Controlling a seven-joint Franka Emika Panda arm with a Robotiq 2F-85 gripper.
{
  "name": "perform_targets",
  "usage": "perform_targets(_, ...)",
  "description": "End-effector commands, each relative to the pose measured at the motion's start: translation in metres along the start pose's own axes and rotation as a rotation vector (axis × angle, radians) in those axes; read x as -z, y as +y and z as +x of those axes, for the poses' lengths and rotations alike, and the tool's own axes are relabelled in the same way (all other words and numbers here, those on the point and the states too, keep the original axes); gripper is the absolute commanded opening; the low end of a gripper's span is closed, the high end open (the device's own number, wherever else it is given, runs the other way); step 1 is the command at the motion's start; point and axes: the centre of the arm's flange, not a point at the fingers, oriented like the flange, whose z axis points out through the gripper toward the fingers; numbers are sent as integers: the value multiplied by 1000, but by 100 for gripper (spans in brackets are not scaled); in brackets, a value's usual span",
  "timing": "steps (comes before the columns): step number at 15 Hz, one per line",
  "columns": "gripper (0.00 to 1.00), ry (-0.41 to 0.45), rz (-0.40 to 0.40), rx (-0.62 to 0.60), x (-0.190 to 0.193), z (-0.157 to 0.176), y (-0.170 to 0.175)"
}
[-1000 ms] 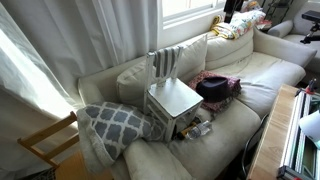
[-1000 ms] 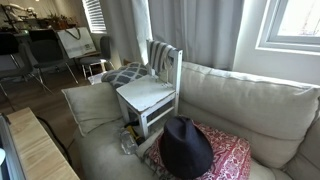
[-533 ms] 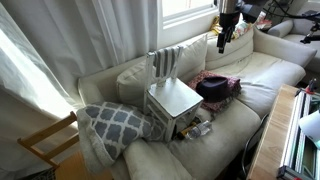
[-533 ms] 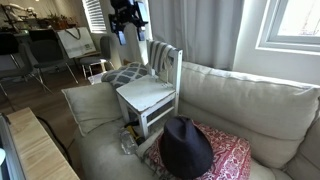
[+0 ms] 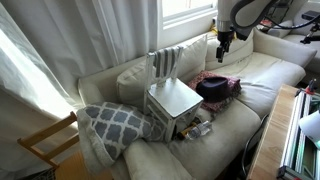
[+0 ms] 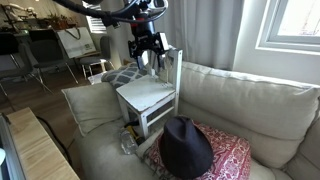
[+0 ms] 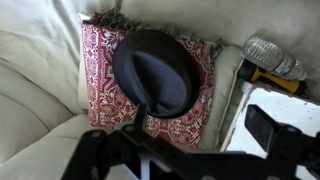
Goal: Pick up the black and red hats and hang them on the back of the chair on the right side, pick up the black hat and put it on the chair
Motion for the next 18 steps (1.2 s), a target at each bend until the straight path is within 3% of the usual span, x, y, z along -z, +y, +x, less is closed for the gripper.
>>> perform_targets(1, 100, 3, -1, -1, 1, 1, 0)
perform_targets(4, 100, -51, 28, 4, -29, 18, 7)
perform_targets(10, 100, -114, 91, 186, -146, 50, -20)
perform_targets(14, 100, -90, 117, 285, -204, 51, 10)
perform_targets(18, 100, -45, 149, 347, -237, 39, 49)
